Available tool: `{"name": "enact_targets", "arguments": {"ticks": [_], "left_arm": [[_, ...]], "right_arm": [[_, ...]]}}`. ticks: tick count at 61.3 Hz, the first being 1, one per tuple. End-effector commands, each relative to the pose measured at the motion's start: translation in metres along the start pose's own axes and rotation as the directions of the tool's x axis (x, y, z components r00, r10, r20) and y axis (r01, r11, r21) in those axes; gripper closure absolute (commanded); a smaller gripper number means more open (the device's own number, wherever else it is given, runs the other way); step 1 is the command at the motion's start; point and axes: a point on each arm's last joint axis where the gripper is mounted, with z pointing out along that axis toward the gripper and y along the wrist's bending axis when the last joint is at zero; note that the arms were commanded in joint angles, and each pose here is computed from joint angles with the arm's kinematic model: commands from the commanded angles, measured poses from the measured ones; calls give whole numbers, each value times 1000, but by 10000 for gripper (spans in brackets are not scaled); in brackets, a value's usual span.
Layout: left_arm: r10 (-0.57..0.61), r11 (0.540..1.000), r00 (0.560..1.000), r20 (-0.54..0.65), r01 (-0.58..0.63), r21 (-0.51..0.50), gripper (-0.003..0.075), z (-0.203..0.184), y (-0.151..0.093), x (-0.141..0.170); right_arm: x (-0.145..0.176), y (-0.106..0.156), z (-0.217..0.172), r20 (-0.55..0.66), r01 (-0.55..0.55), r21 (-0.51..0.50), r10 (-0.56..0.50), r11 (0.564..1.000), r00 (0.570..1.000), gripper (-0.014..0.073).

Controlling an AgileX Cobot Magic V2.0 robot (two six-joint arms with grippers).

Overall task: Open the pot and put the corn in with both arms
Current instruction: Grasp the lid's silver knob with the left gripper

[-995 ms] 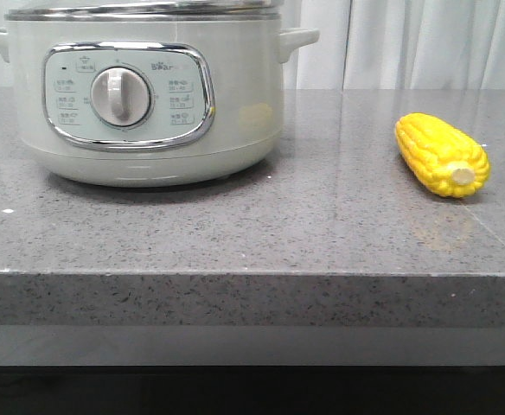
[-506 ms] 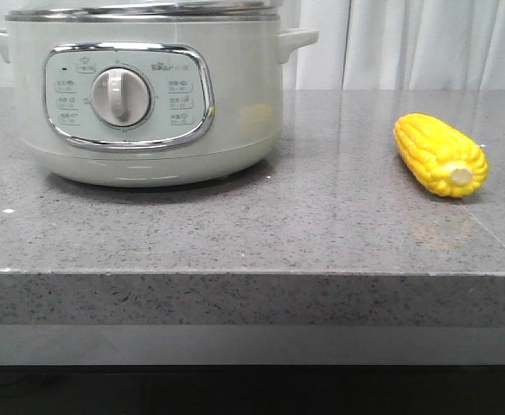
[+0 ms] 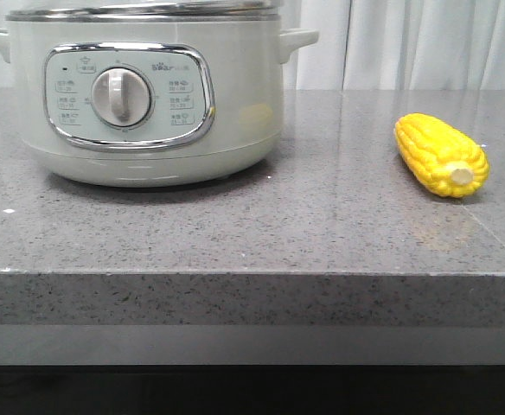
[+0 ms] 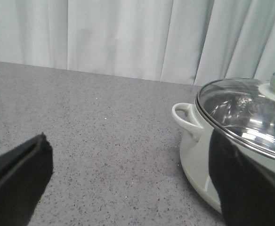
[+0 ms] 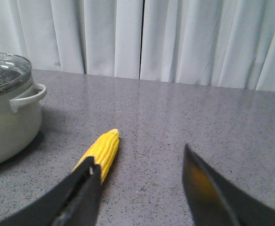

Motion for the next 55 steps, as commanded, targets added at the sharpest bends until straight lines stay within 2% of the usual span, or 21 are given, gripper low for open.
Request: {"name": "enact_targets", "arguments": {"ticks": [1,6,16,22,26,36,43,49,55], "left_arm": [[-16,1000,992,127,16,2,31,0,0,-17],[-63,998,990,124,62,18,54,0,-1,-18],[-112,992,991,-80,116,43,80,14,-7,-35],[-66,991,976,-209,87,97,80,29,-14,-52],[-35,985,967,-252,77,157,80,40,-20,-64],[-23,942,937,-348,137,308,81,75,-36,-92],[-4,916,897,-442,181,358,81,107,-42,-105],[21,891,876,-482,203,407,81,132,-49,-119],[60,870,886,-461,180,459,81,149,-62,-133]], "right_arm": [[-17,-1,-1,90,7,18,-9,1000,996,54],[-17,-1,-1,90,7,18,-9,1000,996,55],[-17,-1,-1,91,7,18,-9,1000,996,55],[-17,-1,-1,91,7,18,-9,1000,996,55],[-17,-1,-1,91,7,18,-9,1000,996,55],[-17,-1,-1,91,7,18,-9,1000,996,55],[-17,-1,-1,90,7,18,-9,1000,996,55],[-17,-1,-1,90,7,18,-9,1000,996,55],[-17,-1,-1,89,7,18,-9,1000,996,55]]}}
